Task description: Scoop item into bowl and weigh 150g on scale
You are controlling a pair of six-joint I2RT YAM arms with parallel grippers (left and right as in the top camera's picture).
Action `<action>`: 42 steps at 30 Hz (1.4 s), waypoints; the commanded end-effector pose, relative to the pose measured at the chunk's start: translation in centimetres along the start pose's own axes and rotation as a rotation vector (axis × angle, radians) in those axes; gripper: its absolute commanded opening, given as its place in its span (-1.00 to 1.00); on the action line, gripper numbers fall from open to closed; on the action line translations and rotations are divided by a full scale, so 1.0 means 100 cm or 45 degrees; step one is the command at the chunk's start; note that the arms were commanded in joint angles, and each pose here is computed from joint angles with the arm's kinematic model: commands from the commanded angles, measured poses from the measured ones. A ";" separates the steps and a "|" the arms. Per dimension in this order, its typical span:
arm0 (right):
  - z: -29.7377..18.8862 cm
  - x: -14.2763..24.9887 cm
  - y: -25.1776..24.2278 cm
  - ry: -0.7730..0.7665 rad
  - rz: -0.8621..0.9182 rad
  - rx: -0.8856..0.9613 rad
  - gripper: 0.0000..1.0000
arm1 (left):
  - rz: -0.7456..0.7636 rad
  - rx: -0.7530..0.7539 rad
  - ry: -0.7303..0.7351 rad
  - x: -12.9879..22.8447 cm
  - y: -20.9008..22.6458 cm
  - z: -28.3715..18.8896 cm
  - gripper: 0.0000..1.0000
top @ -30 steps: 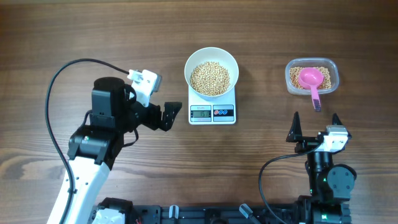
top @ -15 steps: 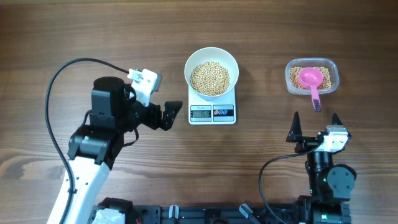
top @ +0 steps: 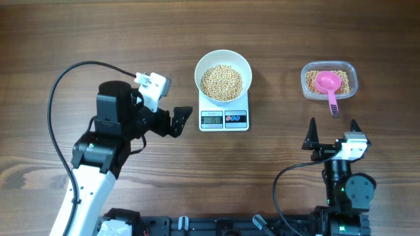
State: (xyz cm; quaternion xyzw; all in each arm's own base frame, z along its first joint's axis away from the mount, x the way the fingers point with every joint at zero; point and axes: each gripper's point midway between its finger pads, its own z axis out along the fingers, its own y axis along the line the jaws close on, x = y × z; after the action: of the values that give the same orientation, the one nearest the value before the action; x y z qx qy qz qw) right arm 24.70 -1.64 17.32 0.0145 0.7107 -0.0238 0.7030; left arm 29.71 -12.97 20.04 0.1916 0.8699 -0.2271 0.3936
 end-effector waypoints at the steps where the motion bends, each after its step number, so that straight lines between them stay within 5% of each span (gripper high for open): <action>1: -0.001 -0.003 -0.002 -0.018 -0.016 0.015 1.00 | 0.018 0.025 0.007 0.004 -0.003 0.002 1.00; 42: -0.001 -0.003 -0.002 -0.018 -0.015 0.015 0.99 | 0.050 0.022 -0.061 -0.007 -0.007 -0.006 1.00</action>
State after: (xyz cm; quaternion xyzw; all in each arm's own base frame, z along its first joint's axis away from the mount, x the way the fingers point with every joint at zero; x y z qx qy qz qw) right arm 24.70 -1.64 17.32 0.0145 0.7107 -0.0238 0.7030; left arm 29.75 -12.98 21.07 0.1954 0.8587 -0.2263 0.4162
